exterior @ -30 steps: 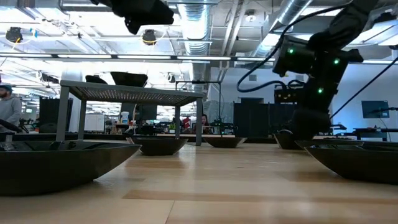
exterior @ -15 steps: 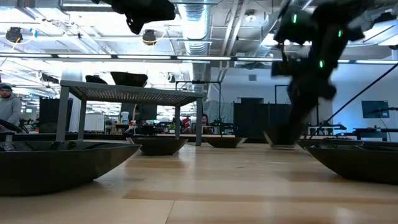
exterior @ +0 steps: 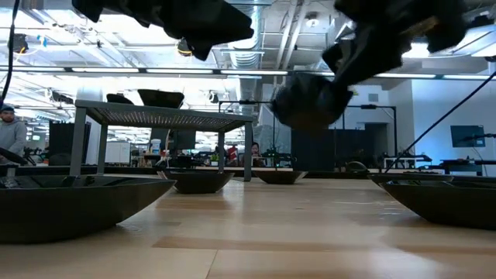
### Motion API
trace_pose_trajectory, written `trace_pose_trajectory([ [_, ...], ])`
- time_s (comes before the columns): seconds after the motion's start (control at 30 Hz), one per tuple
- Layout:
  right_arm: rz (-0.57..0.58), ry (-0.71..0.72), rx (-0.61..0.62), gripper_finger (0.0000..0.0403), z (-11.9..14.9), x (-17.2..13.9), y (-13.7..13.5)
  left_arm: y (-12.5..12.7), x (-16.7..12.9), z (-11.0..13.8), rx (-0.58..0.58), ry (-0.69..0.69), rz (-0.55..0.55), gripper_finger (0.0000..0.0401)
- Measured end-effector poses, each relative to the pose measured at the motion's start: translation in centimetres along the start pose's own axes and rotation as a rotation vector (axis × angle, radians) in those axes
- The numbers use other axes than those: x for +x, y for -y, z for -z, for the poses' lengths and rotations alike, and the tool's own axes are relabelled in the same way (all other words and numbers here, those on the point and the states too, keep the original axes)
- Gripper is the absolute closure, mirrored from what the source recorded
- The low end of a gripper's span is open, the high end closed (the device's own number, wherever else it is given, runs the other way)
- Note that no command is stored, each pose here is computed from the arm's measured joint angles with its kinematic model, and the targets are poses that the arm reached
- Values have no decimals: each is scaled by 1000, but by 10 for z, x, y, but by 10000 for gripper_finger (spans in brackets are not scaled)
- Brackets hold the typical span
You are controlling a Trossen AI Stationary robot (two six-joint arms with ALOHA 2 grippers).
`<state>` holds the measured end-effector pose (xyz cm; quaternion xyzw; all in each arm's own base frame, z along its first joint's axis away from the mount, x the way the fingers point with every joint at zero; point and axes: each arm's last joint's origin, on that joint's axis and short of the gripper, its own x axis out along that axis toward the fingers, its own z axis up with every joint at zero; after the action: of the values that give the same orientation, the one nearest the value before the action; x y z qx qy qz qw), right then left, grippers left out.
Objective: Pick & Place Mini shaped plates
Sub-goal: Stack the black distorted square plate on top of the black distorted square plate on the shelf
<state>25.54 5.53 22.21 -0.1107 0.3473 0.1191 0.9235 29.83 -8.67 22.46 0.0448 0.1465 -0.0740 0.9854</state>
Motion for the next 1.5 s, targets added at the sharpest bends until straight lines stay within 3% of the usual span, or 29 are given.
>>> trace_pose_trajectory([
  [0.1, -153, 55, -93, 402, -3, 4, -7, -2, 0, -1, 9, 12, -2, 306],
  [0.2, -205, 117, -149, 402, -8, 8, -11, -1, 2, 0, 15, 7, 37, 306],
  [0.53, -172, 169, -146, 402, -12, 12, -4, 5, 27, 28, 38, -55, 66, 306],
  [0.83, -169, 189, -144, 402, -14, 11, -4, 2, 29, 29, 50, -45, 59, 309],
  [1.2, -151, 242, -140, 396, -20, 10, -3, 5, 29, 29, 97, -42, 126, 392],
  [1.5, -143, 304, -26, 349, -26, 9, 1, 4, 29, 28, 96, -36, 113, 394],
])
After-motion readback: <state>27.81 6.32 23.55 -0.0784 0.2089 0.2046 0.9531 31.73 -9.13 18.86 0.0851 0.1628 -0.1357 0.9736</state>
